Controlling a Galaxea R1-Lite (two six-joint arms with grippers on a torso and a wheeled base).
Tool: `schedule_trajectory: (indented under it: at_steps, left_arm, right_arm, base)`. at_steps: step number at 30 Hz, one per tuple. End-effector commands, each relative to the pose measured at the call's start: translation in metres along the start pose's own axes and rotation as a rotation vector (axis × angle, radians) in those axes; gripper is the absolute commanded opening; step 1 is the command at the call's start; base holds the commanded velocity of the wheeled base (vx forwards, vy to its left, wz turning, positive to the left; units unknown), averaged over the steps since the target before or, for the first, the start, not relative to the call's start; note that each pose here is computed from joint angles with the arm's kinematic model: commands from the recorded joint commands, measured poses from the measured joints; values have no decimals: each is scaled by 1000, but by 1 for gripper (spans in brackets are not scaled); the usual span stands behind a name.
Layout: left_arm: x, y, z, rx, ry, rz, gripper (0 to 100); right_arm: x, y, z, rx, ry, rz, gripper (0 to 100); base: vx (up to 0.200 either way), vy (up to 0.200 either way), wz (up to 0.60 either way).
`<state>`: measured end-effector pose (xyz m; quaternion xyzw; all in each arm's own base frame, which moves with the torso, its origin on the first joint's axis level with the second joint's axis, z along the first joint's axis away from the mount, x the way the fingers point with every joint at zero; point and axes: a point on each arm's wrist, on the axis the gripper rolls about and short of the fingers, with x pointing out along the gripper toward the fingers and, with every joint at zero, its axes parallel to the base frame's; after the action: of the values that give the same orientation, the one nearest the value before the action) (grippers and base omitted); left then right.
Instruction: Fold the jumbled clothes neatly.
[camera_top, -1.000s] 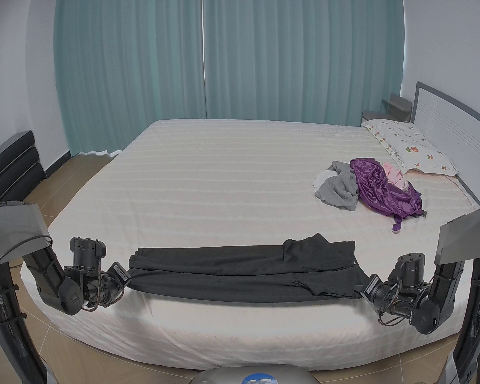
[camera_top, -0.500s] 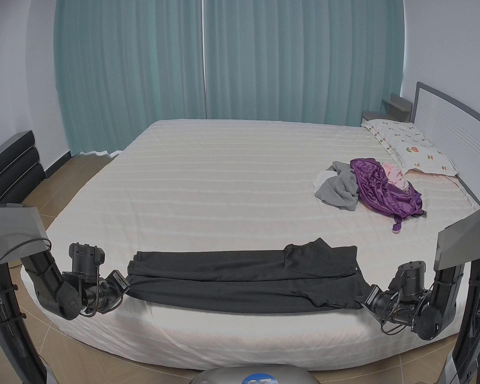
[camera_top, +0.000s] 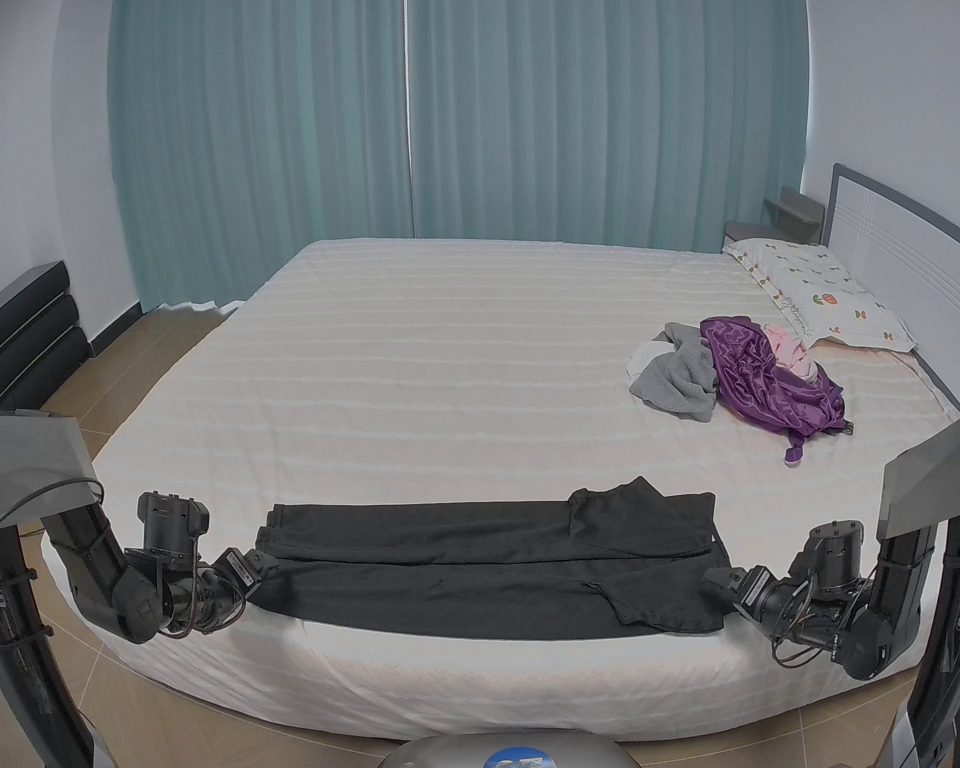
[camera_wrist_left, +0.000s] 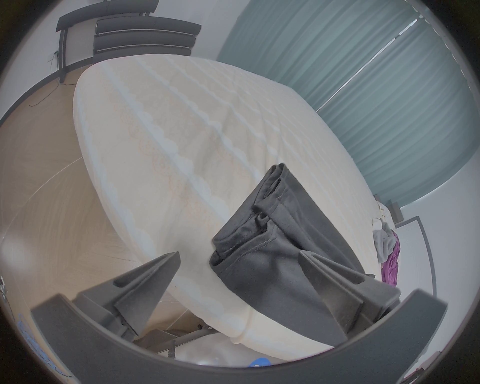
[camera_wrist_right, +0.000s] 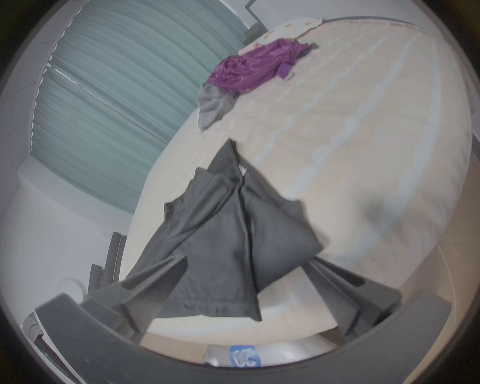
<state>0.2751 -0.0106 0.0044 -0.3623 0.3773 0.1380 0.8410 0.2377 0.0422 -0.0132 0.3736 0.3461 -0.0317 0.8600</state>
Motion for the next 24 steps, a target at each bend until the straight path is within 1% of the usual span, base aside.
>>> schedule_trajectory:
  at_steps: [1,2,3,7,13,17,20,24]
  left_arm:
    - [-14,-7,13,-16,-48,-54,100]
    - [-14,-7,13,-16,-49,-57,100]
    - [-20,-9,17,-21,-65,-78,100]
    - [-29,-13,24,-26,-95,-114,100]
    - [-31,-14,25,-32,-105,-125,100]
    - [-30,-14,25,-60,-97,-131,100]
    - [-28,-14,25,-61,-77,-136,100]
    - [-28,-15,24,-57,-52,-161,100]
  right_arm:
    - [-12,-3,22,-8,-94,5,100]
    - [-12,-3,22,-7,-96,3,100]
    - [-13,-9,31,-17,-128,-12,100]
    - [-15,-17,40,-32,-165,-39,100]
    - [-25,-10,50,-34,-220,0,100]
    - [-25,-8,49,-38,-217,7,100]
    - [-24,-8,48,-37,-206,12,100]
    - [-24,-8,47,-33,-201,15,100]
  base:
    - [0,0,0]
    - [0,0,0]
    - [0,0,0]
    - [0,0,0]
    - [0,0,0]
    - [0,0,0]
    - [200,-200,0]
    - [200,0,0]
